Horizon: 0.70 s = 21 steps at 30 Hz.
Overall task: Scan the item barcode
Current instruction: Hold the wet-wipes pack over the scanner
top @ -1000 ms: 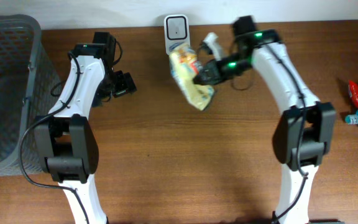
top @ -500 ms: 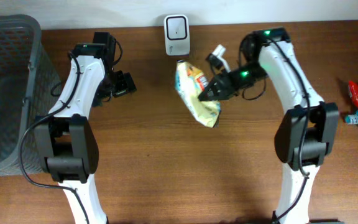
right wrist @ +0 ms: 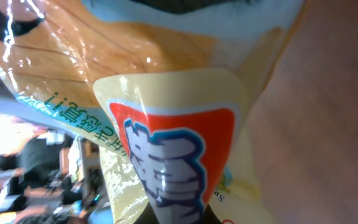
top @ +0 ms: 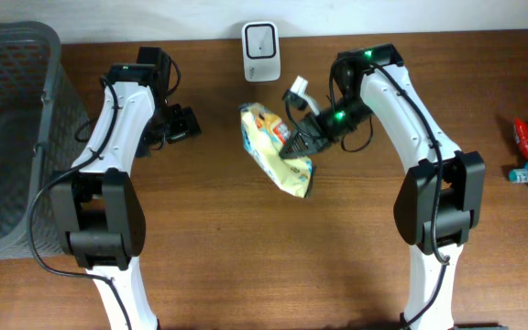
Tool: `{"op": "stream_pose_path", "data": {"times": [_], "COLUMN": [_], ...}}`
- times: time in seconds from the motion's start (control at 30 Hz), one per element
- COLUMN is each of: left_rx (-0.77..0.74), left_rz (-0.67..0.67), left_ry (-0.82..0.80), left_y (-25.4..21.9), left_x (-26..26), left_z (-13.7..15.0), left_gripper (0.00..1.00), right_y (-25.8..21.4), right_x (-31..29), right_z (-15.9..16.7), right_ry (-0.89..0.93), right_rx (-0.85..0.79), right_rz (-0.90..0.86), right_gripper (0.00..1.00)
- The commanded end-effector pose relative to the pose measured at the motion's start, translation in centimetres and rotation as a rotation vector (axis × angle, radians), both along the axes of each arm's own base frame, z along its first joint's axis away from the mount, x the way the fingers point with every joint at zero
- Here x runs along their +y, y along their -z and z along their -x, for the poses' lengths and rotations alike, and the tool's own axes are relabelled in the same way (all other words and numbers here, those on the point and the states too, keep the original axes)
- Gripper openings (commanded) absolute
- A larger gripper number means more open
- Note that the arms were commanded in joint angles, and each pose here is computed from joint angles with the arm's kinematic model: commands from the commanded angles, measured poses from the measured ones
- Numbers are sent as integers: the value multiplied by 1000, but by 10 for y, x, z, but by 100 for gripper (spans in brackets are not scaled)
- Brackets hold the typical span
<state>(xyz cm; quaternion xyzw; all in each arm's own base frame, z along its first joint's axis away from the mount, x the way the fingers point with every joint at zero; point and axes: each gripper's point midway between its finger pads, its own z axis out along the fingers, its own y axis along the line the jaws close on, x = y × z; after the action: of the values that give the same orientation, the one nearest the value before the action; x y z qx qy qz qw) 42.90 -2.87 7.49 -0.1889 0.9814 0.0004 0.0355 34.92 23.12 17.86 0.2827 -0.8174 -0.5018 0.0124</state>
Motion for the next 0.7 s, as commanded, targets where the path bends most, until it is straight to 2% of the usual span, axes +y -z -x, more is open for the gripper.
{"op": "stream_pose_path", "data": {"times": [0.0, 0.03, 0.1, 0.17, 0.23, 0.33, 0.43, 0.57, 0.67], "left_rx": [6, 6, 6, 6, 6, 6, 6, 6, 6], "left_rz": [-4, -4, -4, -3, -4, -3, -3, -3, -3], "left_ry": [-8, -8, -8, -8, -8, -8, -8, -8, -8], "left_y": [3, 3, 3, 3, 3, 3, 3, 3, 3], "left_x": [0, 0, 0, 0, 0, 0, 0, 0, 0], "left_z": [0, 0, 0, 0, 0, 0, 0, 0, 0], "left_gripper": [99, 99, 99, 99, 99, 99, 99, 99, 99], "right_y": [-28, -29, -24, -27, -46, -60, -52, -17, -19], "right_x": [-5, -6, -9, -14, -7, 21, 30, 35, 28], "right_z": [-55, -77, -146, -207, -240, -259, -280, -296, -300], "right_ry": [228, 288, 513, 737, 919, 999, 1058, 1074, 1109], "right_rx": [1, -34, -184, -469, -680, -830, -909, -922, -942], "right_rz": [-99, -95, 11, 164, 243, 202, 152, 146, 154], "right_gripper": [4, 4, 4, 4, 4, 4, 4, 4, 4]}}
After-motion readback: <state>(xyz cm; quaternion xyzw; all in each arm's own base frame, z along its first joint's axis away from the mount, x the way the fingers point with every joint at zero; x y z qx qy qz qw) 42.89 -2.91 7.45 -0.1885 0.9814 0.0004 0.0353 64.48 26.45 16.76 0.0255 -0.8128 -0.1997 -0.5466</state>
